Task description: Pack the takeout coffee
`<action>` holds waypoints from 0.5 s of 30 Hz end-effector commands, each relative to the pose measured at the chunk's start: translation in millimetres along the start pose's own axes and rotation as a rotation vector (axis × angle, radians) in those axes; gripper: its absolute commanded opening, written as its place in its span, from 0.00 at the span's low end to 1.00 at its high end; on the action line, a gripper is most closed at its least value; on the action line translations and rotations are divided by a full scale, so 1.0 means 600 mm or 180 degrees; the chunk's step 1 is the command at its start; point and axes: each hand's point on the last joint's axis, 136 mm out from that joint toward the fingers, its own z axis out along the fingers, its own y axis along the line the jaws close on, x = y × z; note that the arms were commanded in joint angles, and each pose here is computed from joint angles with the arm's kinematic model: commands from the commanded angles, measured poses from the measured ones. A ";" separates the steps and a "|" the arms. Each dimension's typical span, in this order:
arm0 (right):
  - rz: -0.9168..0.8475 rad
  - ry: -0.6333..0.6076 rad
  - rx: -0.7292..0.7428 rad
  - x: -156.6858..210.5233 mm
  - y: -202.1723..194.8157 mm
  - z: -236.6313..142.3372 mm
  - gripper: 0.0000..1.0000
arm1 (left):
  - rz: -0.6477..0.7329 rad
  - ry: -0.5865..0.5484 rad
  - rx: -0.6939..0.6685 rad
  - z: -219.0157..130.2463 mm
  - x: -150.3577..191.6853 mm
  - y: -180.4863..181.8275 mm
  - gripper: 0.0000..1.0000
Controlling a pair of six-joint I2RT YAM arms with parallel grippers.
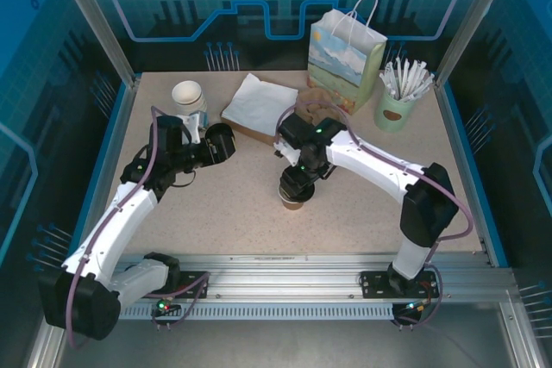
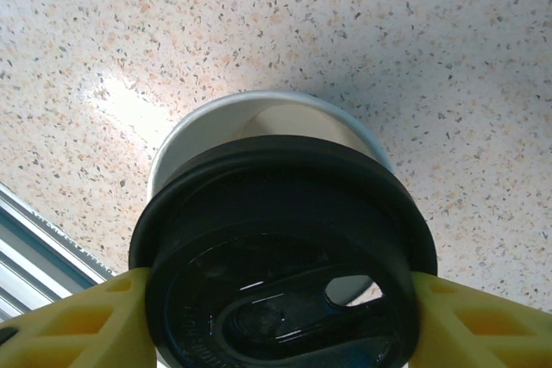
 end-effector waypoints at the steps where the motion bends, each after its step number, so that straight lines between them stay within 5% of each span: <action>1: -0.0166 0.0178 0.0087 0.009 0.006 -0.004 0.61 | 0.0043 -0.0012 -0.0057 -0.003 0.008 0.011 0.68; 15: -0.0284 0.0308 0.0149 -0.009 0.015 0.013 0.62 | 0.0059 -0.0024 -0.0093 -0.005 0.018 0.019 0.68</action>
